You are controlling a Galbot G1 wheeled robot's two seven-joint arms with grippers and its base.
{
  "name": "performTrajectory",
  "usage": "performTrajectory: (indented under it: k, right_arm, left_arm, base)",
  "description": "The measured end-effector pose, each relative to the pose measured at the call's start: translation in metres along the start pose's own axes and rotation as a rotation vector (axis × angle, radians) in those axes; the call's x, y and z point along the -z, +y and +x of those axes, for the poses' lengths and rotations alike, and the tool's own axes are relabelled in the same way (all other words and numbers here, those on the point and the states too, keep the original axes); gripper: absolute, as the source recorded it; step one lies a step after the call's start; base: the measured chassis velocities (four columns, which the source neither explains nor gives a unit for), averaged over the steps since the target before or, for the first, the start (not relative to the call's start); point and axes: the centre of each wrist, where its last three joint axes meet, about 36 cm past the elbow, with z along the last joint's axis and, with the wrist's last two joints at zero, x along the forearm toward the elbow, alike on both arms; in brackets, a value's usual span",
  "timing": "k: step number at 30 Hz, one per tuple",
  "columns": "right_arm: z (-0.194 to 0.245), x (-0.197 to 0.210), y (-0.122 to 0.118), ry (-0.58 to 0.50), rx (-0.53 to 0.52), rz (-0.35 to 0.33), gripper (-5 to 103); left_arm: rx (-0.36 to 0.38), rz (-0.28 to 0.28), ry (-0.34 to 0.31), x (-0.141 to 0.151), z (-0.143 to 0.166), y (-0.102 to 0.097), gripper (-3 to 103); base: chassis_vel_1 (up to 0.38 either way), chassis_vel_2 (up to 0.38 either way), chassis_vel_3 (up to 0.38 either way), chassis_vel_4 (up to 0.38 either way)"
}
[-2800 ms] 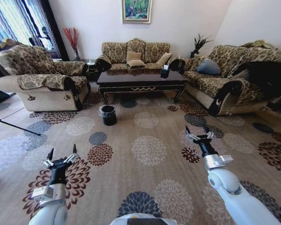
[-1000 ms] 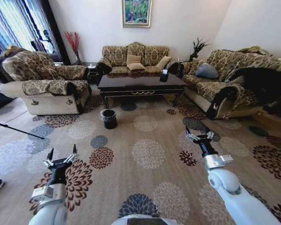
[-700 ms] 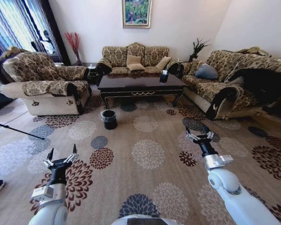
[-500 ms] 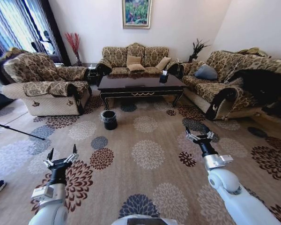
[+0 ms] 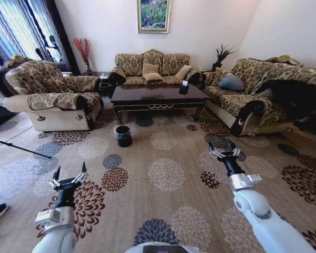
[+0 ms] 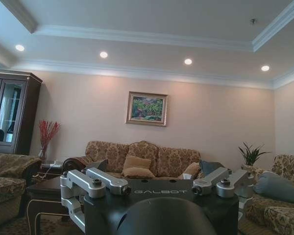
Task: Move to the front of the table and pick up the trash from the floor, then place it into the trash bin.
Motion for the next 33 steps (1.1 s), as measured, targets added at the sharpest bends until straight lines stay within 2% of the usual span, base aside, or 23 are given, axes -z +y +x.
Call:
performTrajectory:
  k: [33]
  right_arm:
    - [0.0000, 0.0000, 0.0000, 0.000, 0.000, 0.000, 100]
  left_arm:
    - [0.000, 0.000, 0.000, 0.0000, 0.0000, 0.0000, 100]
  base:
    - [0.000, 0.000, 0.000, 0.000]
